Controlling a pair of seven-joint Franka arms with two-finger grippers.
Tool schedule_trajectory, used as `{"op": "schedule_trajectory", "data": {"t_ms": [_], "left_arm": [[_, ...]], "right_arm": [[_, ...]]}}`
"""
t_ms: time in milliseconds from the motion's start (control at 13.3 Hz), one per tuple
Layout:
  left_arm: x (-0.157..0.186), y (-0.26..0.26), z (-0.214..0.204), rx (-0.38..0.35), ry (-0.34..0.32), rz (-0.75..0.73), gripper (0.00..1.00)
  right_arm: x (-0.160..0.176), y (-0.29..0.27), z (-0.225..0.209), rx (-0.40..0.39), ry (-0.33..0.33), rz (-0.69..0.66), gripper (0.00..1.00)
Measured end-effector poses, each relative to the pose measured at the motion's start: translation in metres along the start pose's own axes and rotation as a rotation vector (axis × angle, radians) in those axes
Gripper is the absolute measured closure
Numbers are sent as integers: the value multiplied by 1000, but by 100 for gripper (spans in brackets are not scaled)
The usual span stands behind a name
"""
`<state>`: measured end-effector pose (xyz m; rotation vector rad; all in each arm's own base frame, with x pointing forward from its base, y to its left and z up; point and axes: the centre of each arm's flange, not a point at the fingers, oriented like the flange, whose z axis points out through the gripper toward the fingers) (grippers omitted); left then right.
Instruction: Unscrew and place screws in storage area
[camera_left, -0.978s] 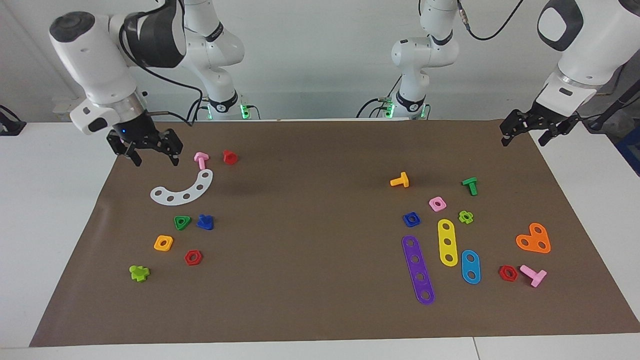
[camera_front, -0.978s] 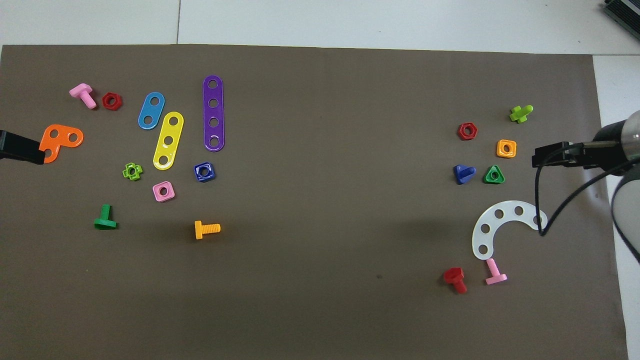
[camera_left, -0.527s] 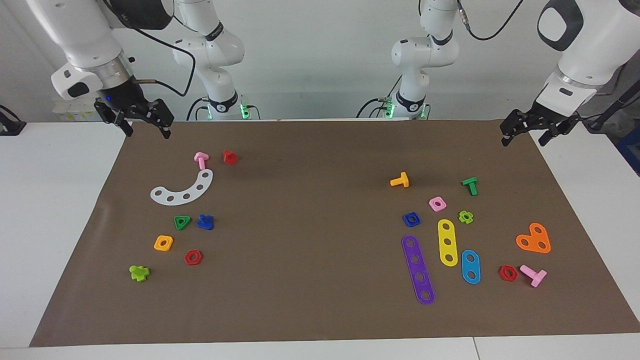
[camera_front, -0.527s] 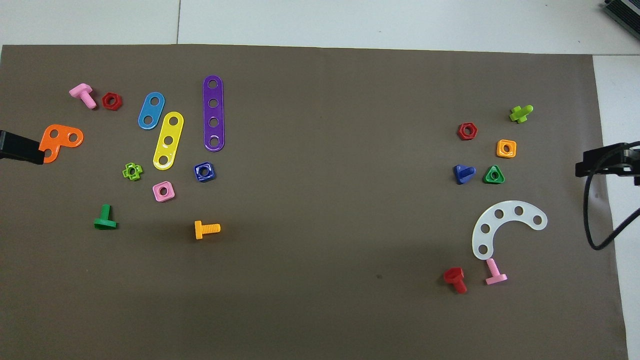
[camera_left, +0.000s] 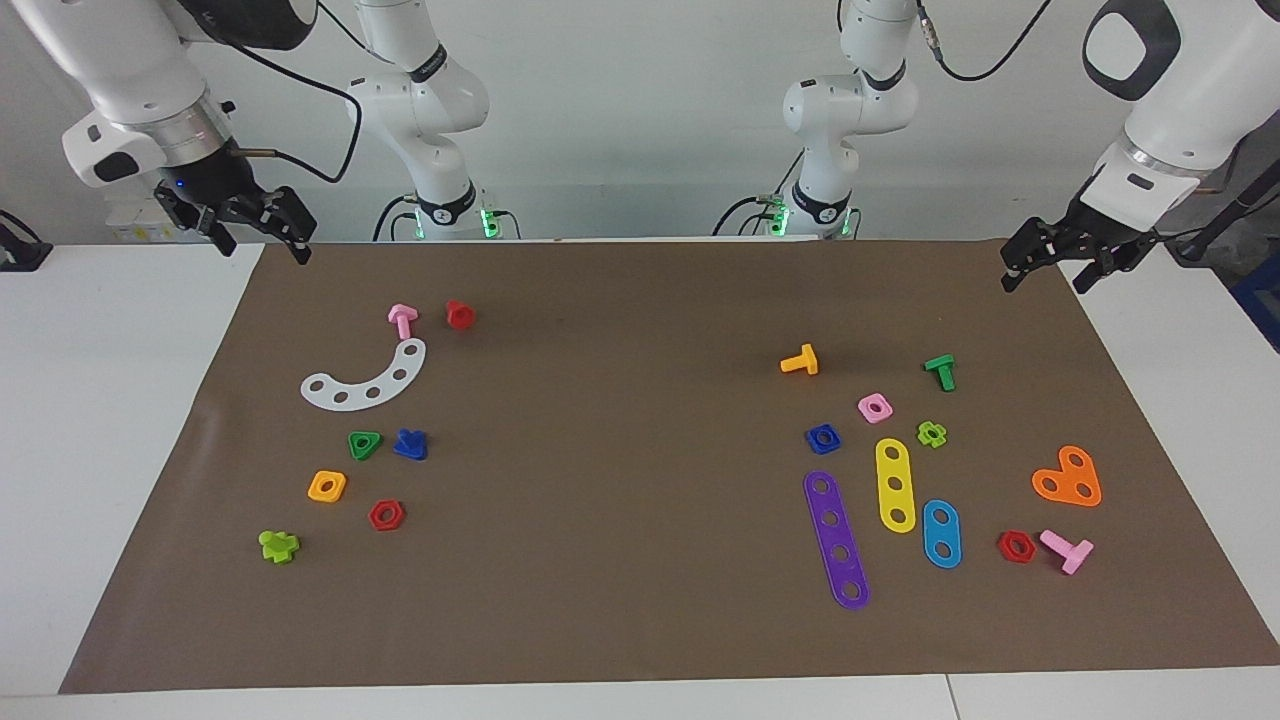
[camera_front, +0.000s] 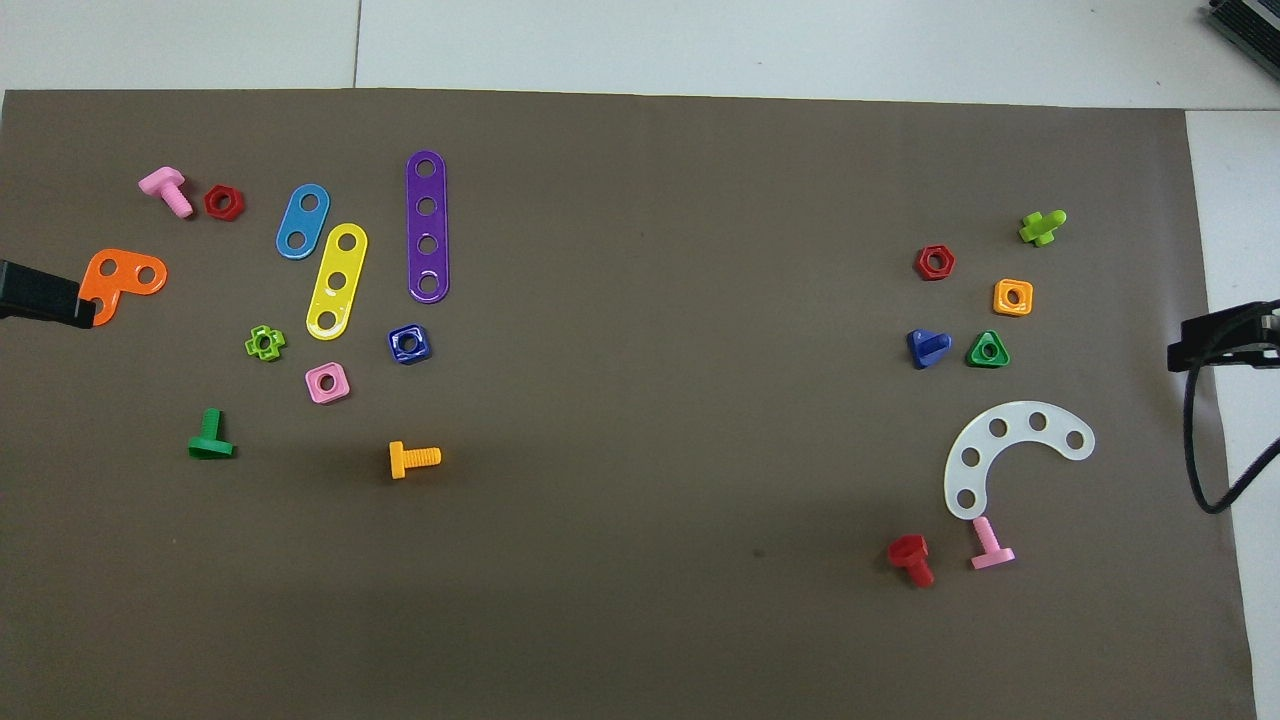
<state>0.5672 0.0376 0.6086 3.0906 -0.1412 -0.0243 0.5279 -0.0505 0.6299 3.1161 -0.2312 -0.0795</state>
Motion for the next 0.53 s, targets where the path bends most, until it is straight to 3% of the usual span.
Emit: {"op": "schedule_trajectory", "data": {"t_ms": [527], "left_arm": [[-4, 6, 6, -21, -10, 13, 0]], "right_arm": [[-1, -15, -3, -2, 6, -27, 0]]}}
